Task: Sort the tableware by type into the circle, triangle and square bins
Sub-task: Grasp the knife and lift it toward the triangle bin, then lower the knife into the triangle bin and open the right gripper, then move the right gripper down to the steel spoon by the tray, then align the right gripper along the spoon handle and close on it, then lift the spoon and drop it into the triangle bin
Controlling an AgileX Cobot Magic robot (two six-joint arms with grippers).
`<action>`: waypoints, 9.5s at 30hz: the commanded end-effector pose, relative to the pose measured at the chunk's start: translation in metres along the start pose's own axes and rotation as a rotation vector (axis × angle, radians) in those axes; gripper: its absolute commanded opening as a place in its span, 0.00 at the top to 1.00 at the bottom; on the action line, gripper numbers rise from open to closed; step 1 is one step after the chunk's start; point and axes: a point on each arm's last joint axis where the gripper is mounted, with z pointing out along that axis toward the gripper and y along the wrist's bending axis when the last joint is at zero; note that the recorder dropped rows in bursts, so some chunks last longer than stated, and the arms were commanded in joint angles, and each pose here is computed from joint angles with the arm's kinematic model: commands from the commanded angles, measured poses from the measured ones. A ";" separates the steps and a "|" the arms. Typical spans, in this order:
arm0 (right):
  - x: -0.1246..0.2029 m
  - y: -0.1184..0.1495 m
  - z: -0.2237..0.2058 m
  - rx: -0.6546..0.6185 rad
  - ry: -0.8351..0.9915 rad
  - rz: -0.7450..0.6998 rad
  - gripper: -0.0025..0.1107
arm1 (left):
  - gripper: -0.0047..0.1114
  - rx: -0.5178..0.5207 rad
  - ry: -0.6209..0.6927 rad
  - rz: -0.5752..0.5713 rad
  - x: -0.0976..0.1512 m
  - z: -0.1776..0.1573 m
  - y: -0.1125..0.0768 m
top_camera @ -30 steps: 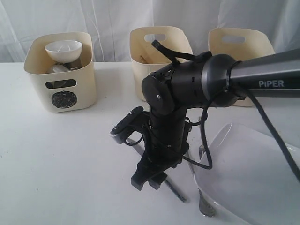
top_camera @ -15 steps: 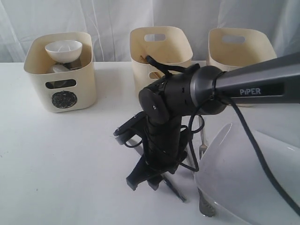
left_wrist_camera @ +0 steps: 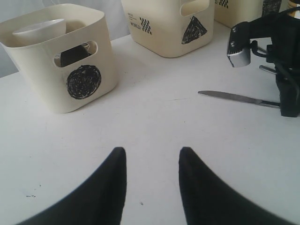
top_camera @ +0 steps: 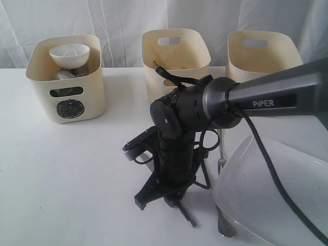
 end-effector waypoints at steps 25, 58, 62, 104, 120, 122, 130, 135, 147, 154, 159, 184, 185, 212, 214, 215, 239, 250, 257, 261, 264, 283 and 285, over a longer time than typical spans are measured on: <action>0.033 -0.012 -0.095 -0.104 -0.841 0.255 0.98 | 0.59 0.002 -0.003 -0.012 0.001 0.000 0.000; -0.084 -0.168 -0.121 0.205 -1.265 0.362 0.98 | 0.59 0.002 -0.003 -0.012 0.001 0.000 0.000; -0.101 -0.173 -0.115 0.210 -1.256 0.345 0.98 | 0.59 0.002 -0.003 -0.012 0.001 0.000 0.000; 0.021 -0.087 -0.053 0.005 -0.232 0.237 0.55 | 0.59 0.002 -0.003 -0.012 0.001 0.000 0.000; 0.019 -0.093 -0.018 0.057 -0.155 0.183 0.55 | 0.59 0.002 -0.003 -0.012 0.001 0.000 0.000; 0.019 -0.093 -0.018 0.057 -0.156 0.183 0.55 | 0.59 0.002 -0.003 -0.012 0.001 0.000 0.000; 0.017 -0.092 -0.012 0.039 -0.155 0.198 0.55 | 0.59 0.002 -0.003 -0.012 0.001 0.000 0.000; 0.017 -0.092 0.001 0.026 -0.118 0.206 0.55 | 0.59 0.002 -0.003 -0.012 0.001 0.000 0.000; 0.017 -0.084 0.010 -0.066 -0.088 0.287 0.78 | 0.59 0.002 -0.003 -0.012 0.001 0.000 0.000; 0.008 -0.075 0.008 -0.124 -0.165 0.313 0.93 | 0.59 0.002 -0.003 -0.012 0.001 0.000 0.000; -0.001 -0.066 0.006 -0.176 -0.239 0.335 0.98 | 0.59 0.002 -0.003 -0.012 0.001 0.000 0.000; 0.001 -0.071 -0.041 -0.107 -0.367 0.261 0.96 | 0.59 0.002 -0.003 -0.012 0.001 0.000 0.000; 0.004 -0.070 -0.044 -0.109 -0.350 0.253 0.93 | 0.59 0.002 -0.003 -0.012 0.001 0.000 0.000; 0.018 -0.047 -0.027 -0.026 -0.110 0.101 0.65 | 0.59 0.002 -0.003 -0.012 0.001 0.000 0.000; 0.018 -0.046 -0.023 -0.027 -0.097 0.101 0.65 | 0.59 0.002 -0.003 -0.012 0.001 0.000 0.000; 0.018 -0.046 -0.022 -0.027 -0.094 0.101 0.65 | 0.59 0.002 -0.003 -0.012 0.001 0.000 0.000; 0.018 -0.040 0.008 -0.078 -0.002 0.133 0.85 | 0.59 0.002 -0.003 -0.012 0.001 0.000 0.000; 0.008 -0.034 -0.064 -0.140 -0.346 0.161 0.98 | 0.59 0.002 -0.003 -0.012 0.001 0.000 0.000; 0.001 -0.069 -0.141 0.022 -0.870 0.192 0.98 | 0.59 0.002 -0.003 -0.012 0.001 0.000 0.000; -0.004 -0.093 -0.151 0.086 -1.021 0.247 0.98 | 0.59 0.002 -0.003 -0.012 0.001 0.000 0.000; -0.008 -0.108 -0.155 0.136 -1.132 0.280 0.98 | 0.59 0.002 -0.003 -0.012 0.001 0.000 0.000; -0.098 -0.168 -0.135 0.221 -1.282 0.321 0.98 | 0.59 0.002 -0.003 -0.012 0.001 0.000 0.000; -0.106 -0.174 -0.128 0.225 -1.265 0.318 0.98 | 0.59 0.002 -0.003 -0.012 0.001 0.000 0.000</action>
